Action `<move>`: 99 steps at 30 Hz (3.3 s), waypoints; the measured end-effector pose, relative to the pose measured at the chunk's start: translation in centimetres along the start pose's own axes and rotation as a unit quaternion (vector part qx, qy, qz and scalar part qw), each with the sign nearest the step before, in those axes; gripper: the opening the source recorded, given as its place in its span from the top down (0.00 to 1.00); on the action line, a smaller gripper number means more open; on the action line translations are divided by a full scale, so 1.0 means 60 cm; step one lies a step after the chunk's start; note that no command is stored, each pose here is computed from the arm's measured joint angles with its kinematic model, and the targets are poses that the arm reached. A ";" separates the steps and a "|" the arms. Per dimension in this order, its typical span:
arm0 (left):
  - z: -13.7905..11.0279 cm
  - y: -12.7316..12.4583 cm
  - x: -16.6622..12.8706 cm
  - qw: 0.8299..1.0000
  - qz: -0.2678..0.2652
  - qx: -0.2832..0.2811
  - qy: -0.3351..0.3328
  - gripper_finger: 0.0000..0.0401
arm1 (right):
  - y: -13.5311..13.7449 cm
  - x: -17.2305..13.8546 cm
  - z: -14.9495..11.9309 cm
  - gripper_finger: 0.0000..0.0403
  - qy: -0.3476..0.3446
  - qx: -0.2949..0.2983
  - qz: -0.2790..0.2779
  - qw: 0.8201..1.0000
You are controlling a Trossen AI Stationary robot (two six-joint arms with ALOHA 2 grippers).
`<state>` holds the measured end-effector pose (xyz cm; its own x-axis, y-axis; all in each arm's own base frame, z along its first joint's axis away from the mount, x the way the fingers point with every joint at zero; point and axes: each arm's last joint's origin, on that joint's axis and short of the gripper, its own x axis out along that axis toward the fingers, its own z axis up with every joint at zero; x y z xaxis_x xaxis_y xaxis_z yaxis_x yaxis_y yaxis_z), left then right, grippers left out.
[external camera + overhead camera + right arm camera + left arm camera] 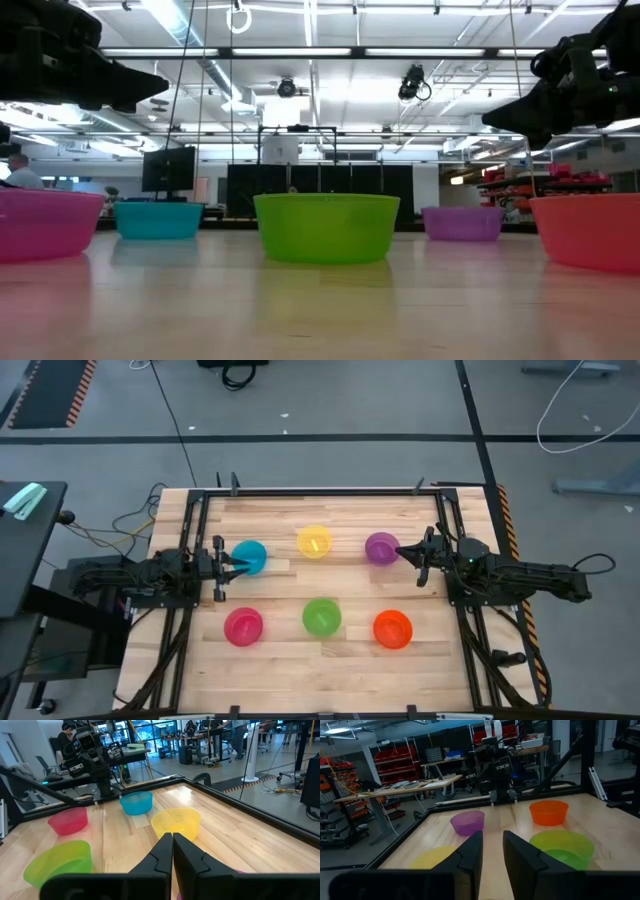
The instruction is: Nest bowls inside each other
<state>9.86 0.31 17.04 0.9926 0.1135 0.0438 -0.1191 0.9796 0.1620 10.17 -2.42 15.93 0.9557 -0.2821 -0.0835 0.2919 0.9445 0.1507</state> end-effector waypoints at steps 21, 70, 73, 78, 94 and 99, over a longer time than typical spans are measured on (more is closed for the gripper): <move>0.036 0.009 -0.004 0.975 0.019 -0.188 -0.116 0.80 | 0.003 -0.002 0.023 0.95 -0.070 0.055 0.015 0.996; 0.044 0.073 0.012 0.873 0.357 -0.285 0.169 0.75 | -0.069 0.127 0.157 0.69 0.447 0.164 -0.268 0.838; 0.042 0.073 0.010 0.872 0.358 -0.284 0.178 0.75 | -0.074 0.154 0.135 0.69 0.492 0.171 -0.259 0.813; 0.038 0.072 0.008 0.870 0.357 -0.281 0.192 0.75 | -0.084 0.184 0.097 0.69 0.545 0.165 -0.257 0.781; 0.035 0.071 0.006 0.866 0.360 -0.281 0.203 0.75 | -0.112 0.218 0.058 0.69 0.557 0.159 -0.278 0.766; 0.035 0.071 0.006 0.866 0.360 -0.282 0.203 0.74 | -0.116 0.221 0.050 0.70 0.563 0.161 -0.280 0.761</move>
<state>9.67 4.19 19.79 0.6067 0.6649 -0.4357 -0.7931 0.5436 -0.2749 20.94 -13.21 16.73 0.0933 -0.1313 -0.9870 0.8090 0.5878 -0.0017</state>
